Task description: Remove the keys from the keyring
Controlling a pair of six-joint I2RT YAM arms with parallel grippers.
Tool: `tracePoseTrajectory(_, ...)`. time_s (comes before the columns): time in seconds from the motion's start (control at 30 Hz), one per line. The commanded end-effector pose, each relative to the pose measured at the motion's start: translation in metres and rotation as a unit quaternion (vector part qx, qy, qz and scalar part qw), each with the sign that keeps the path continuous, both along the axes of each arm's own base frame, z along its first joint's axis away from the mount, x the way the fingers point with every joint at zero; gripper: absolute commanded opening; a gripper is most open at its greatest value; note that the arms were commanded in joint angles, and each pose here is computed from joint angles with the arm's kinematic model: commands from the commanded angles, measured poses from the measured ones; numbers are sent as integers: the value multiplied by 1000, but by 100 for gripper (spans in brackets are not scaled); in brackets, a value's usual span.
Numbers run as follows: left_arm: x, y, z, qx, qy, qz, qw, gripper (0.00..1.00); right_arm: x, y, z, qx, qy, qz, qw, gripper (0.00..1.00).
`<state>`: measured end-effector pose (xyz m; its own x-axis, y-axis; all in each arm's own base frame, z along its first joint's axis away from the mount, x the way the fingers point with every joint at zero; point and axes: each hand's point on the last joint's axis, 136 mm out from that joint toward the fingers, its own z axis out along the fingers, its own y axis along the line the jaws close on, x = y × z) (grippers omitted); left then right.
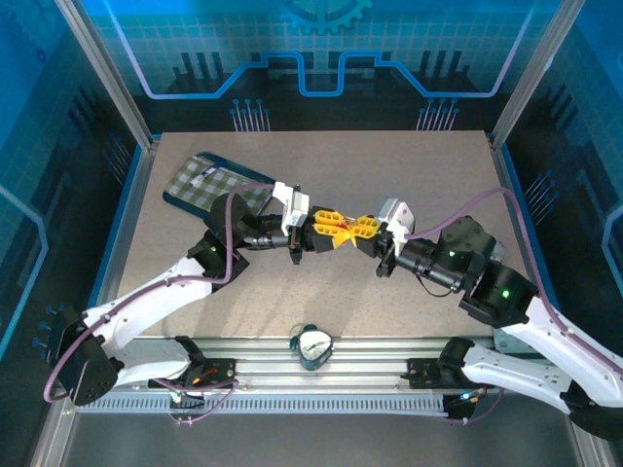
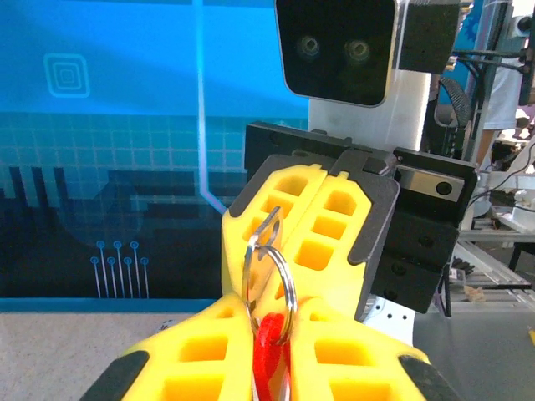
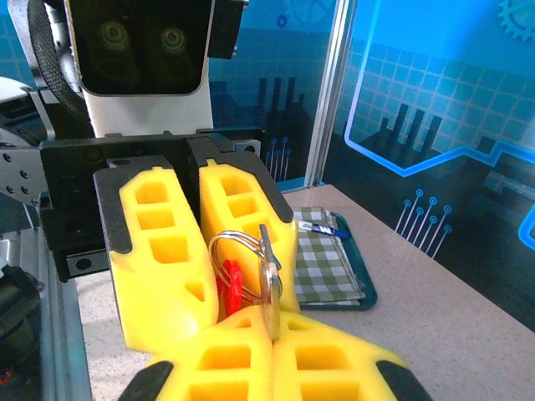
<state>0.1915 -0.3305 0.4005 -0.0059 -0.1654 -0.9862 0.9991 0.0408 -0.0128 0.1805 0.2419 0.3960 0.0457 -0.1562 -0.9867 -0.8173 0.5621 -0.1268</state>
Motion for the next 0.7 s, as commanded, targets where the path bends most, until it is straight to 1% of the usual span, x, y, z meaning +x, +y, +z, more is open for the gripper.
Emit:
tracePoseTrajectory(0.0, -2, 9, 17, -24, -35, 25, 999, 0, 15, -13, 3, -13, -37, -52, 998, 0)
tracePoseTrajectory(0.07, -3, 9, 18, -24, -37, 27, 999, 0, 16, -13, 3, -10, -37, -55, 998, 0)
tracePoseTrajectory(0.13, 1, 10, 19, -25, -40, 38, 998, 0, 16, -11, 5, 1, -22, -49, 999, 0)
tracePoseTrajectory(0.27, 4, 12, 17, -16, -56, 64, 996, 0, 18, -6, 0, -12, 40, -42, 998, 0)
tracePoseTrajectory(0.37, 3, 13, 11, 14, -86, 94, 992, 0, 21, -7, -9, -30, 87, -51, 994, 0)
tracePoseTrajectory(0.47, 2, 16, 5, 45, -115, 122, 985, 0, 21, -13, -16, -36, 123, -59, 990, 0)
tracePoseTrajectory(0.6, 0, 19, -3, 77, -134, 134, 979, 0, 23, -19, -21, -41, 158, -63, 985, 0)
tracePoseTrajectory(0.67, -2, 22, -4, 82, -140, 135, 978, 0, 22, -19, -24, -49, 167, -60, 983, 0)
